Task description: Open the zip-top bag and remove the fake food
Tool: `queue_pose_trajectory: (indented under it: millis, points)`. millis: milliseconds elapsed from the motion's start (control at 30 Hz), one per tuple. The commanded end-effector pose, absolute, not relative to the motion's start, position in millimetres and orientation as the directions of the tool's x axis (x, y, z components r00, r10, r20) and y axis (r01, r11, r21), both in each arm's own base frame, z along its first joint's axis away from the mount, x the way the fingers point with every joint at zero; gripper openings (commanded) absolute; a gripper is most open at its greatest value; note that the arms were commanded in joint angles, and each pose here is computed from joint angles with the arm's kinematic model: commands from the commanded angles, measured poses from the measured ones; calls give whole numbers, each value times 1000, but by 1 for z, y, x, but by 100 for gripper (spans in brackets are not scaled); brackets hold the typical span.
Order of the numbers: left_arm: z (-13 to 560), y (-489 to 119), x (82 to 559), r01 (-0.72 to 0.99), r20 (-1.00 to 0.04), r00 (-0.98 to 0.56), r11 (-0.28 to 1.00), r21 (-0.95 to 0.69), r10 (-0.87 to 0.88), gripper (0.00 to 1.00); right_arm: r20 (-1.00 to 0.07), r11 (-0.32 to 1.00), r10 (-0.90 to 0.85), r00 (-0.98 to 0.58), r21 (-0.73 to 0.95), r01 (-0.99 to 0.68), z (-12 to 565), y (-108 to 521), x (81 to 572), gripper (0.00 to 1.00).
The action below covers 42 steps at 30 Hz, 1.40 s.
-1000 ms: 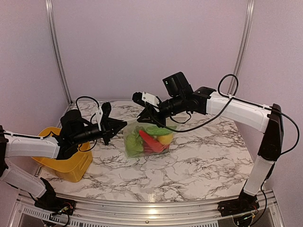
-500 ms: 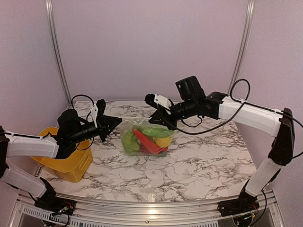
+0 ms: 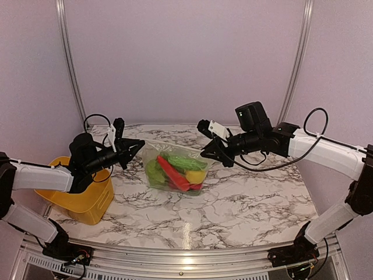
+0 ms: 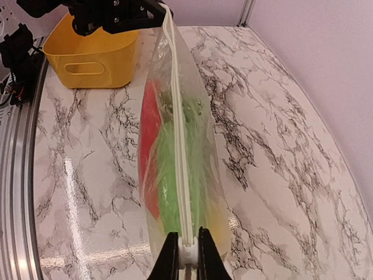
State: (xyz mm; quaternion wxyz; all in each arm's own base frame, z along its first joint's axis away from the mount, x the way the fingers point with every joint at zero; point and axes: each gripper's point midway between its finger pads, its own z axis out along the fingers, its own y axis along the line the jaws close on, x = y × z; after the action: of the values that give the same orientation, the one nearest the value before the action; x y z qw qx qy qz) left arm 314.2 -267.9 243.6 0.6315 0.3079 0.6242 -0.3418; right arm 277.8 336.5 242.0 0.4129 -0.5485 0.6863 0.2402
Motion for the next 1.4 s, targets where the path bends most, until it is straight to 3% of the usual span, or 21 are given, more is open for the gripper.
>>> queue_pose_trajectory:
  millis: [0, 300, 433, 667, 767, 900, 1133, 1367]
  points:
    - [259, -249, 333, 768, -994, 27, 639, -50, -110, 0, -810, 378, -567, -151, -93, -921, 233, 310, 279, 7]
    - [260, -248, 336, 793, -990, 35, 606, -56, -138, 0, -807, 435, -559, -189, -92, -896, 231, 287, 271, 7]
    - [264, -259, 323, 853, -986, 47, 519, -42, -158, 0, -806, 418, -560, -191, -76, -905, 230, 290, 268, 8]
    - [267, -278, 292, 932, -987, 99, 360, 46, -128, 0, -867, 302, -487, -107, -52, -952, 275, 317, 257, 42]
    - [260, -283, 284, 937, -989, 126, 335, 95, -73, 0, -882, 272, -466, -73, -64, -960, 295, 328, 257, 48]
    - [253, -291, 277, 937, -988, 154, 318, 145, -6, 0, -887, 260, -458, -51, -79, -962, 310, 343, 266, 47]
    - [255, -294, 274, 937, -986, 164, 312, 156, -1, 0, -821, 248, -567, -62, -99, -964, 288, 375, 275, 35]
    - [253, -297, 272, 937, -985, 169, 307, 165, 11, 0, -793, 307, -601, -99, -115, -945, 277, 388, 298, 32]
